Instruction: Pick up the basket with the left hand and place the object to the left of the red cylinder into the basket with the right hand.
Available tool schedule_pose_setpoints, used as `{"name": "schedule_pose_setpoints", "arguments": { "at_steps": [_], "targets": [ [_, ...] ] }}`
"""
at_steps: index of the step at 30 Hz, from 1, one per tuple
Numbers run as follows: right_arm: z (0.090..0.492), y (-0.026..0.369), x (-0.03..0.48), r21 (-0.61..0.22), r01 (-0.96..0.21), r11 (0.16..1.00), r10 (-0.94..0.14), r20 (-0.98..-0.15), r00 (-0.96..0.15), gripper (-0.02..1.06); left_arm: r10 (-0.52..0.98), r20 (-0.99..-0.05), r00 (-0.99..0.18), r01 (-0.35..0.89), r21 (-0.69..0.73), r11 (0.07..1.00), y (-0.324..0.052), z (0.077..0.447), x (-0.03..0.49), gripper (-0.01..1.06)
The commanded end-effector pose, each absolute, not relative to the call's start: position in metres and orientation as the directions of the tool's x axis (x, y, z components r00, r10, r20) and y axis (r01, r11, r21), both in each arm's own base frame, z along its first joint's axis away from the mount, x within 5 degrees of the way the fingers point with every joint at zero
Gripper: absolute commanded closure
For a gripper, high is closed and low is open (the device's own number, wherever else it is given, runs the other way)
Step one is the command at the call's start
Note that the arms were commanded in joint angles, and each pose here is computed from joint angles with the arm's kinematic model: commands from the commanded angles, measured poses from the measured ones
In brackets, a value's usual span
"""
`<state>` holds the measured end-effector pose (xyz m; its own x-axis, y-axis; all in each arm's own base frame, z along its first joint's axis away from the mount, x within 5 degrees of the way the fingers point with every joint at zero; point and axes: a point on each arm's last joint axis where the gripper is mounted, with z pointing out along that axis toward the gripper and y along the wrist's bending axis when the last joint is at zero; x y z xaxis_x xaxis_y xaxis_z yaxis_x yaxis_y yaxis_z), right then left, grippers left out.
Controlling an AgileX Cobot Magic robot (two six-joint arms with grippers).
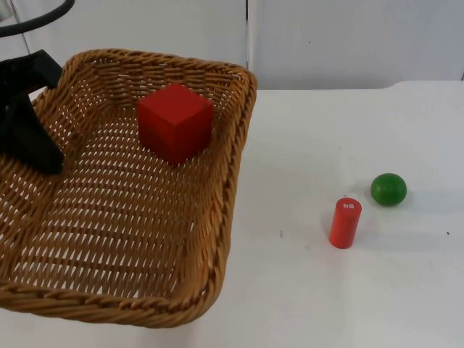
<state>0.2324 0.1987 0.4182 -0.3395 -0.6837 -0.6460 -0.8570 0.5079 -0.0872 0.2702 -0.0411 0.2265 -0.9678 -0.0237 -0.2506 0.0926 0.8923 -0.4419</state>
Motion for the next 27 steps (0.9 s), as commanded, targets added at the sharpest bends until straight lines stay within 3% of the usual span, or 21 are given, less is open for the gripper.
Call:
{"name": "schedule_pose_setpoints", "arguments": {
  "at_steps": [1, 11, 27],
  "targets": [
    [0.416, 0.191, 0.225, -0.084, -0.848, 0.523, -0.664, -0.664, -0.344, 0.38, -0.037, -0.269, -0.962, 0.094, -0.461, 0.883, -0.042, 0.233, 0.269, 1.05],
    [0.398, 0.17, 0.202, -0.106, -0.837, 0.537, -0.668, -0.66, -0.344, 0.38, -0.035, -0.272, -0.962, 0.098, -0.459, 0.883, -0.042, 0.233, 0.27, 1.05],
    [0.403, 0.151, 0.177, -0.104, -0.82, 0.563, -0.629, -0.698, -0.343, 0.38, -0.032, -0.273, -0.961, 0.101, -0.458, 0.883, -0.042, 0.233, 0.27, 1.05]
  ]
}}
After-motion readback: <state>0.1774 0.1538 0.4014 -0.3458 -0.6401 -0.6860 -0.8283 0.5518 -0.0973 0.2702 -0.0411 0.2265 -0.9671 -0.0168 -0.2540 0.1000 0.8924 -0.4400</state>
